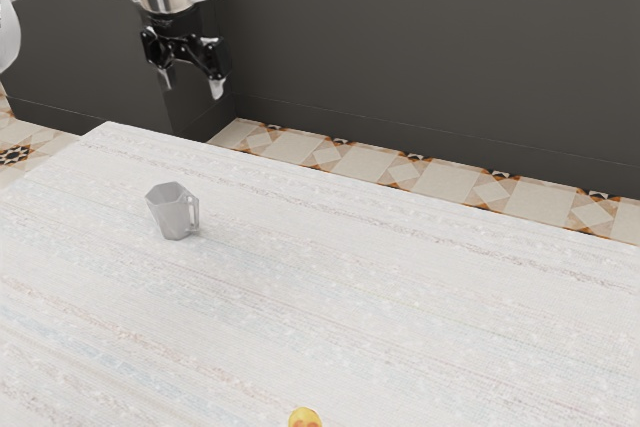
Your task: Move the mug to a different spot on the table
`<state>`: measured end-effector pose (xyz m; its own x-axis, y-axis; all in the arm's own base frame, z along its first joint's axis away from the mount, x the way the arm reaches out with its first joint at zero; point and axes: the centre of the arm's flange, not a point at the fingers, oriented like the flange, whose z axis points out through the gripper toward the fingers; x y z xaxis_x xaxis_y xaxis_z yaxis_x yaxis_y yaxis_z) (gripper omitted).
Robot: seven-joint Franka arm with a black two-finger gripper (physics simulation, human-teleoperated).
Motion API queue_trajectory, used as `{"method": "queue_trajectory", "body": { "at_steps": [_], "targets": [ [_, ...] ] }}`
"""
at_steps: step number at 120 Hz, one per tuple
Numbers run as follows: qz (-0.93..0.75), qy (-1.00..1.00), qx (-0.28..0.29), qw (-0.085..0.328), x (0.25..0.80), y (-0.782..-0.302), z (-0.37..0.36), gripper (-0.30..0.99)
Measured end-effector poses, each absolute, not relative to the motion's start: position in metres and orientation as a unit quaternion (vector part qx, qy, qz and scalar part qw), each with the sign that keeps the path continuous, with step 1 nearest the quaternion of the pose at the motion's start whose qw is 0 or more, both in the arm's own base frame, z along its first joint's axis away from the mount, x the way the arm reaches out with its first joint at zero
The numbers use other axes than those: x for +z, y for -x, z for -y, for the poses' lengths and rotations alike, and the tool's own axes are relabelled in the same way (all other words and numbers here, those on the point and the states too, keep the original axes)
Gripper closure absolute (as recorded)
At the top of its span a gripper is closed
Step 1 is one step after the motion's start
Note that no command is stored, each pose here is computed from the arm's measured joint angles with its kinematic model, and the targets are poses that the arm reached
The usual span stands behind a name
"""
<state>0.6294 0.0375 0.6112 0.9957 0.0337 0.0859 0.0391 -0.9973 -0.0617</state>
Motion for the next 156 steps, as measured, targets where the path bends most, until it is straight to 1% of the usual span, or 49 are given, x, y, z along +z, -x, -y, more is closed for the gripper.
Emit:
{"method": "queue_trajectory", "body": {
  "at_steps": [12,36,42,55,64,85,96,111,124,156],
  "targets": [
    [0.012,0.998,-0.044,0.032,0.610,-0.631,-0.034,0.01],
    [-0.014,0.999,-0.020,0.041,0.575,-0.641,-0.036,0.02],
    [-0.043,0.998,-0.021,0.047,0.565,-0.648,-0.039,0.02],
    [-0.130,0.988,-0.019,0.079,0.532,-0.670,-0.043,0.02],
    [-0.200,0.975,-0.018,0.093,0.511,-0.680,-0.044,0.02],
    [-0.337,0.936,-0.011,0.101,0.451,-0.675,-0.051,0.02],
    [-0.392,0.913,-0.012,0.109,0.431,-0.677,-0.061,0.02],
    [-0.452,0.886,0.007,0.108,0.397,-0.672,-0.077,0.02],
    [-0.500,0.859,0.017,0.107,0.379,-0.672,-0.078,0.02],
    [-0.585,0.805,0.052,0.086,0.341,-0.656,-0.082,0.02]
  ]
}}
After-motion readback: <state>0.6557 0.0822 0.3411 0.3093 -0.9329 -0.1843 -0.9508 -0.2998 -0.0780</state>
